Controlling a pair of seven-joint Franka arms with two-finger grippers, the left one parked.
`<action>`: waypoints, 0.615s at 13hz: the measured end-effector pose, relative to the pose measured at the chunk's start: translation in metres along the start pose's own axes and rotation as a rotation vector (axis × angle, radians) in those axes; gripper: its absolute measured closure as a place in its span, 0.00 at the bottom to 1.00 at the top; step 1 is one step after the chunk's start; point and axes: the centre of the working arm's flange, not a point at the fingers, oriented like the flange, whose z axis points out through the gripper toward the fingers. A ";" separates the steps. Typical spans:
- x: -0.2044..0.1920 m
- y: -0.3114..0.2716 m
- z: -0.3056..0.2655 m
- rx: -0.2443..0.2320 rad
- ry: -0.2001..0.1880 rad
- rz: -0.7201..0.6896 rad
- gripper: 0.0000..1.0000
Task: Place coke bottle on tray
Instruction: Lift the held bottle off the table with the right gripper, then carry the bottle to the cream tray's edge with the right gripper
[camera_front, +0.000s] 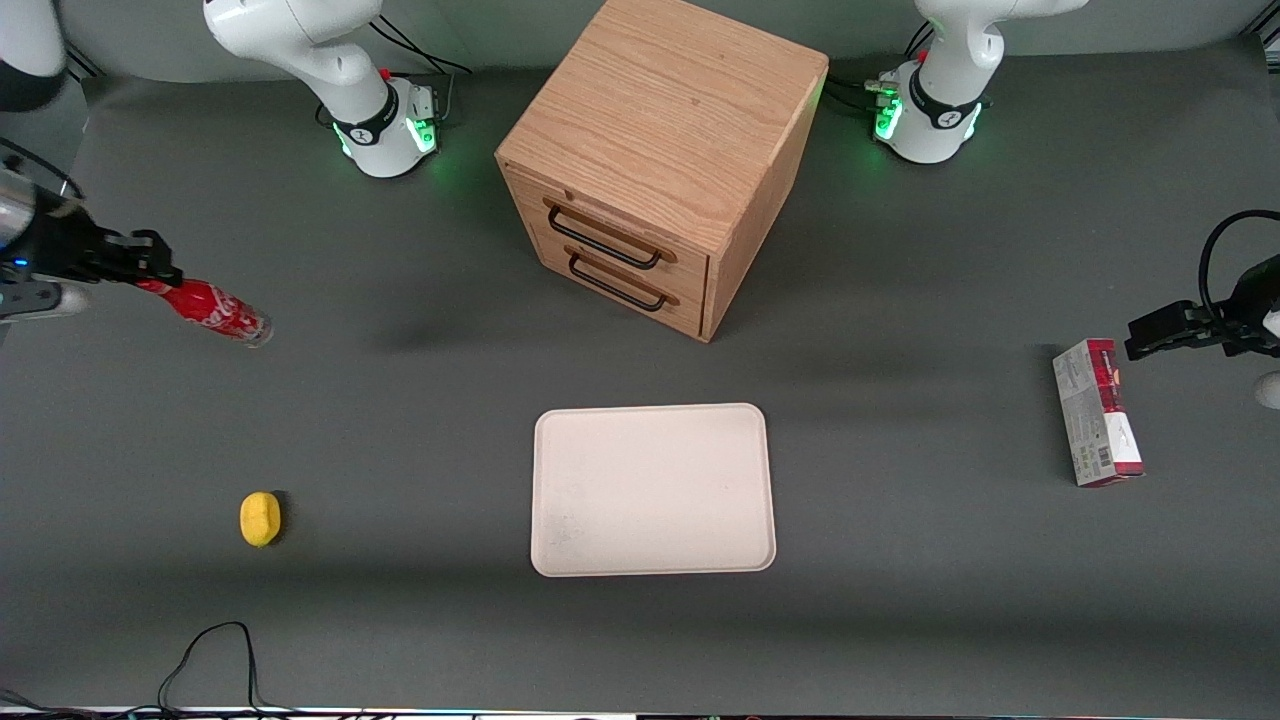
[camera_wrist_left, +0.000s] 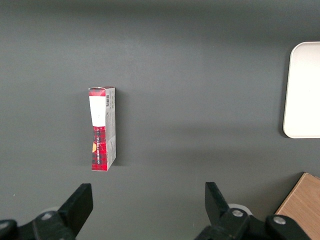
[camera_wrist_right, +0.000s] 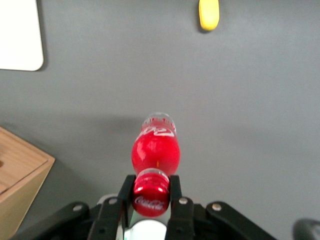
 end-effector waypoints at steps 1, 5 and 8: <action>0.014 -0.008 -0.009 -0.010 -0.014 0.002 0.69; 0.068 -0.070 0.008 -0.038 -0.043 0.073 0.69; 0.102 -0.159 0.026 -0.059 -0.034 0.129 0.69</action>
